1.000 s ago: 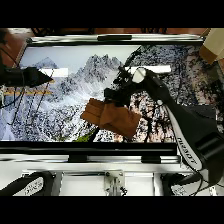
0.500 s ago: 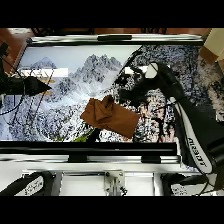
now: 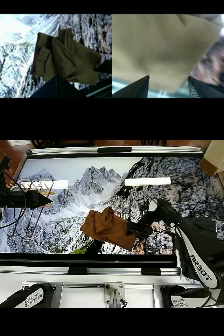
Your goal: Fold the shirts.
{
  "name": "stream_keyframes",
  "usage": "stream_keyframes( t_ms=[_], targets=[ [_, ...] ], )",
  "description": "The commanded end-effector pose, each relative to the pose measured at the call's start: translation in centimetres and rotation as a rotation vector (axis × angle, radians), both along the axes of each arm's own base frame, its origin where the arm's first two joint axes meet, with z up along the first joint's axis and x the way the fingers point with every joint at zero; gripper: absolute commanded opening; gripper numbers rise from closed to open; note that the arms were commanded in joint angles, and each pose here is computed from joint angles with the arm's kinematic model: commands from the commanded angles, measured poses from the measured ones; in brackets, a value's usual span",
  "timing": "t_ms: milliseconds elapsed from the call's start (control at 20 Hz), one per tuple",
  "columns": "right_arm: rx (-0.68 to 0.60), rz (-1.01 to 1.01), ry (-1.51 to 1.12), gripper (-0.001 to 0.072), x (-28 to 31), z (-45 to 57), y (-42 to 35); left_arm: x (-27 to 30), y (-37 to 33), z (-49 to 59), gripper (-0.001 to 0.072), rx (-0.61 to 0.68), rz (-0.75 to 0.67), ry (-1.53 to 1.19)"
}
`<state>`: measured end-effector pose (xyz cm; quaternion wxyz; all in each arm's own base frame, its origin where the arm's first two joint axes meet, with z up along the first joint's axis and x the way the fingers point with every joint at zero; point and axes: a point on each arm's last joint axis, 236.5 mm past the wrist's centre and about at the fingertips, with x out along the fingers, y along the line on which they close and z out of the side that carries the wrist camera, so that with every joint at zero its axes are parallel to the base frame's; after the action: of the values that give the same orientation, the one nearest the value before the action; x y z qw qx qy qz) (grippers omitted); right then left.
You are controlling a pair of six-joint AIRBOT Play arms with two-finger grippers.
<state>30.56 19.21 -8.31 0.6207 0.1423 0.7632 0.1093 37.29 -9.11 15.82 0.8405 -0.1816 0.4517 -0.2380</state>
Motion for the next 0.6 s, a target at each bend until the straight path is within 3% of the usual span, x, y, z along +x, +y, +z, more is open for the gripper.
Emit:
stream_keyframes(
  t_ms=[0, 300, 550],
  targets=[
    [0.043, -0.001, 0.020, 0.0595, -0.6, -2.4, 1.2, 0.0, 0.1, 0.0, 0.0032, 0.004, 0.001, 0.000],
    [0.063, 0.109, -0.033, 0.0594, -1.0, 1.9, -1.7, 0.0, 0.1, -0.1, 0.0032, 0.003, 0.002, 0.001],
    [0.026, 0.047, -0.024, 0.0595, -0.8, 2.3, -5.2, 0.0, 0.1, -0.1, 0.0032, 0.002, 0.004, 0.003]
  ],
)
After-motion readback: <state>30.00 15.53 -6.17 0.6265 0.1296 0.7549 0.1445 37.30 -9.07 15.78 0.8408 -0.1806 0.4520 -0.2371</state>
